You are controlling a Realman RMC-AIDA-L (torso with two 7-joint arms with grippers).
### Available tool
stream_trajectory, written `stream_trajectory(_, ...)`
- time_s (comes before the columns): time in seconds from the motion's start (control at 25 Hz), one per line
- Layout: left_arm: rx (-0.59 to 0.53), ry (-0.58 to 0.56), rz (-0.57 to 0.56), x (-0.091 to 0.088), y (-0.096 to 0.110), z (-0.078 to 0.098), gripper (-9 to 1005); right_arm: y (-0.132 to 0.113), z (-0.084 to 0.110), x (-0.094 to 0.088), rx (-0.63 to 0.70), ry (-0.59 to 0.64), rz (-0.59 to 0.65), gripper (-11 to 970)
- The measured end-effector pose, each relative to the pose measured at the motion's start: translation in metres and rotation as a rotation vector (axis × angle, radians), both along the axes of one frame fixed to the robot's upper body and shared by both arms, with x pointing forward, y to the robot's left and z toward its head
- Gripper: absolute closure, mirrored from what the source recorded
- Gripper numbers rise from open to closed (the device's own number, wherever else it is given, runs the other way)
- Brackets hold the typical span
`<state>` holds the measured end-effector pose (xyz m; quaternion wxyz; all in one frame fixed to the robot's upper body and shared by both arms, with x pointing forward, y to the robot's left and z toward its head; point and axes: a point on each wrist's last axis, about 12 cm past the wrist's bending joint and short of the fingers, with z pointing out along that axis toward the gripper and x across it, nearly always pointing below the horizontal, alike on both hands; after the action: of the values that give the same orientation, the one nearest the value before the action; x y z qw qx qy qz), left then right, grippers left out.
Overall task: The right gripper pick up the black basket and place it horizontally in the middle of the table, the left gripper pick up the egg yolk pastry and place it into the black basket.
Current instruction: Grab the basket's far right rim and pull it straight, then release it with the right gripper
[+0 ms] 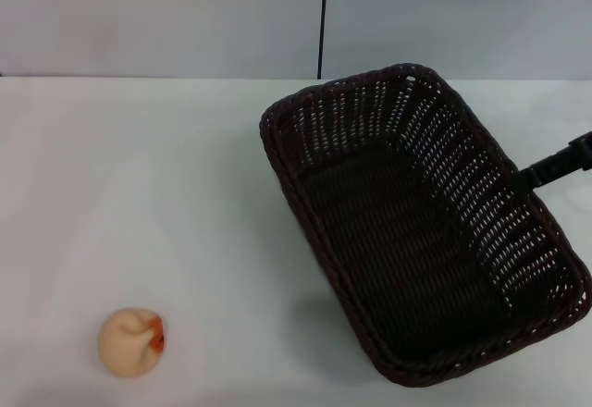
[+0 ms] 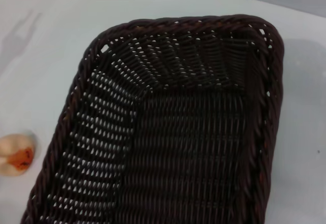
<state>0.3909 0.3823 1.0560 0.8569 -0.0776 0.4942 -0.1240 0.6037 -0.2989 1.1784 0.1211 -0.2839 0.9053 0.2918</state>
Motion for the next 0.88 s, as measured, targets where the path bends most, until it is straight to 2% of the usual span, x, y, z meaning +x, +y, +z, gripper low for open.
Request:
stream_trajectory(0.16, 0.0, 0.0, 0.0, 0.0, 0.0, 0.0, 606, 0.004, -0.006, 0.002, -0.009, -0.005, -0.006, 240)
stream_trajectory(0.6, -0.013, 0.005, -0.017, 0.002, -0.004, -0.001, 606, 0.035, -0.029, 0.01, -0.088, -0.056, 0.034, 246)
stream_trajectory(0.88, -0.022, 0.014, -0.021, 0.002, -0.005, -0.003, 607, 0.04, -0.033, 0.01, -0.087, -0.072, 0.049, 513)
